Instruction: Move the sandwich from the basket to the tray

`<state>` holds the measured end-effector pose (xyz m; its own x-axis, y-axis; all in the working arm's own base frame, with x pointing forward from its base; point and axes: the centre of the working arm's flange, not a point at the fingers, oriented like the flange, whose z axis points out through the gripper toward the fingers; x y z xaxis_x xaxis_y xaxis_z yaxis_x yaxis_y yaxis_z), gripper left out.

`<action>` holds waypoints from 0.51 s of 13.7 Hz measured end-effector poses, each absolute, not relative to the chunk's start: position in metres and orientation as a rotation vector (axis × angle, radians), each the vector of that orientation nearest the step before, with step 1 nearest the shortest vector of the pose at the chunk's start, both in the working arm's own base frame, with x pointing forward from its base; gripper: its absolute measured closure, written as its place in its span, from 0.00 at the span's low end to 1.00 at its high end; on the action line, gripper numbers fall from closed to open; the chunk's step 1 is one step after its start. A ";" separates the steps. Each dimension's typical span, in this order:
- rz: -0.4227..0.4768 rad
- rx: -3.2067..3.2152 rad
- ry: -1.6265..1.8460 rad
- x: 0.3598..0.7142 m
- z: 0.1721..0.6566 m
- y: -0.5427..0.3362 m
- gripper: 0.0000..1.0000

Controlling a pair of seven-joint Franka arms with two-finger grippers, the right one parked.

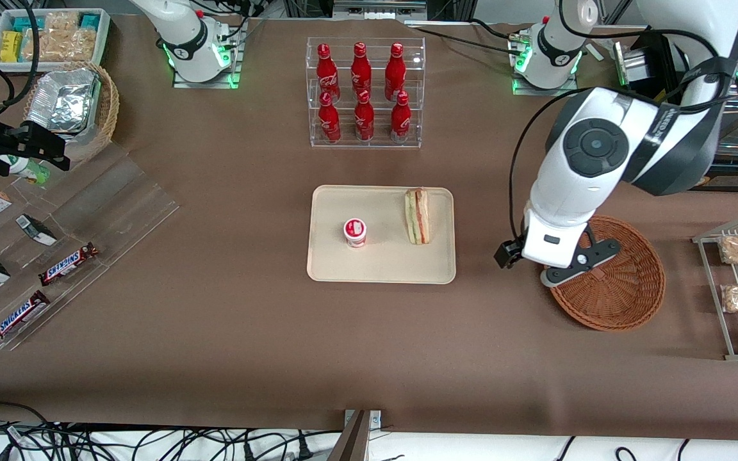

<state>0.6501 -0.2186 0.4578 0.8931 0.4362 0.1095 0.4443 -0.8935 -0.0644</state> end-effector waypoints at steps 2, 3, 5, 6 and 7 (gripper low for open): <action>-0.120 -2.987 -0.659 0.653 0.466 -0.200 0.00; -0.111 -3.003 -0.639 0.655 0.472 -0.190 0.00; -0.095 -3.030 -0.594 0.654 0.489 -0.170 0.00; -0.088 -3.047 -0.567 0.653 0.500 -0.157 0.00; -0.078 -3.058 -0.535 0.650 0.511 -0.143 0.00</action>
